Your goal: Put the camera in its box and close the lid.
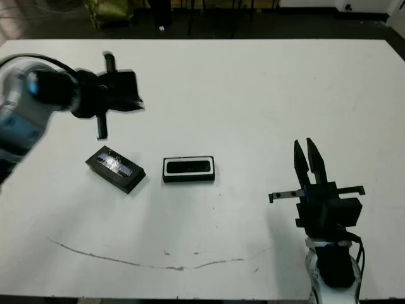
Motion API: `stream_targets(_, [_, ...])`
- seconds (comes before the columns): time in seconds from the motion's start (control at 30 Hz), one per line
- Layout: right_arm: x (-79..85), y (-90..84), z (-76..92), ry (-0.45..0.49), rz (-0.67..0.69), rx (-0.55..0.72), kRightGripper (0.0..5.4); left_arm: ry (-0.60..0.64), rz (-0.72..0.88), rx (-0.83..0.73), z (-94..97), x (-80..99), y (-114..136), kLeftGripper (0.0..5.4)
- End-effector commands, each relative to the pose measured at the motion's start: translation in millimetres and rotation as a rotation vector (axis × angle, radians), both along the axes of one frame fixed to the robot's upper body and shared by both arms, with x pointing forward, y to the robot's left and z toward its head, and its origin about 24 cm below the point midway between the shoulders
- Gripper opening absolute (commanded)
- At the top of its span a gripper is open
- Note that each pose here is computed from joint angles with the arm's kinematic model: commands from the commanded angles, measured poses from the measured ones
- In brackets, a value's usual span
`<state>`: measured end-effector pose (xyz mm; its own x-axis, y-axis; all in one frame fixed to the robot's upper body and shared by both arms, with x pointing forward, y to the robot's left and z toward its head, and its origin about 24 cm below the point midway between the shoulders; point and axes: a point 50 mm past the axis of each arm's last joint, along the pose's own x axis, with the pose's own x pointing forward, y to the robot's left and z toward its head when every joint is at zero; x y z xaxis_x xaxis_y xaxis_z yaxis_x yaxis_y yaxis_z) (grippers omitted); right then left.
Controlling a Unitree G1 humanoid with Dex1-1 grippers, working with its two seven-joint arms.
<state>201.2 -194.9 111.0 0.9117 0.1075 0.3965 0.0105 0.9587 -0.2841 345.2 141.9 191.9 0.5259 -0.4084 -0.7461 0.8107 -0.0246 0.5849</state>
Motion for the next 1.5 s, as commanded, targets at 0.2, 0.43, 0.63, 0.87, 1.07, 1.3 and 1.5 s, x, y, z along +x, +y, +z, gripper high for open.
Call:
stream_targets(0.2, [-2.9, 0.3, -3.7, 0.030, -0.010, -0.009, 0.01, 0.097, -0.121, 0.172, -17.5, -3.6, -6, 0.00])
stream_targets(0.43, [-2.2, 1.4, -3.6, 0.039, 0.002, -0.002, 0.01, 0.154, -0.159, 0.203, -31.4, -5.7, -8, 0.00])
stream_targets(0.63, [-1.4, 1.5, -3.4, 0.033, 0.005, -0.002, 0.01, 0.181, -0.191, 0.196, -35.6, -8.2, -12, 0.00])
stream_targets(0.87, [-2.4, 0.2, -2.0, 0.041, -0.010, -0.006, 0.01, 0.204, -0.195, 0.238, -43.7, -12.3, -13, 0.00])
stream_targets(1.07, [-2.1, -1.4, -2.3, 0.036, -0.010, -0.017, 0.01, 0.223, -0.207, 0.290, -49.4, -15.8, -9, 0.00])
stream_targets(1.3, [-2.1, -1.6, -2.8, 0.045, -0.009, -0.014, 0.01, 0.280, -0.229, 0.334, -56.2, -18.4, -5, 0.00])
stream_targets(1.5, [-3.2, 0.4, -3.2, 0.052, -0.007, 0.002, 0.01, 0.325, -0.234, 0.349, -57.2, -21.3, -2, 0.00])
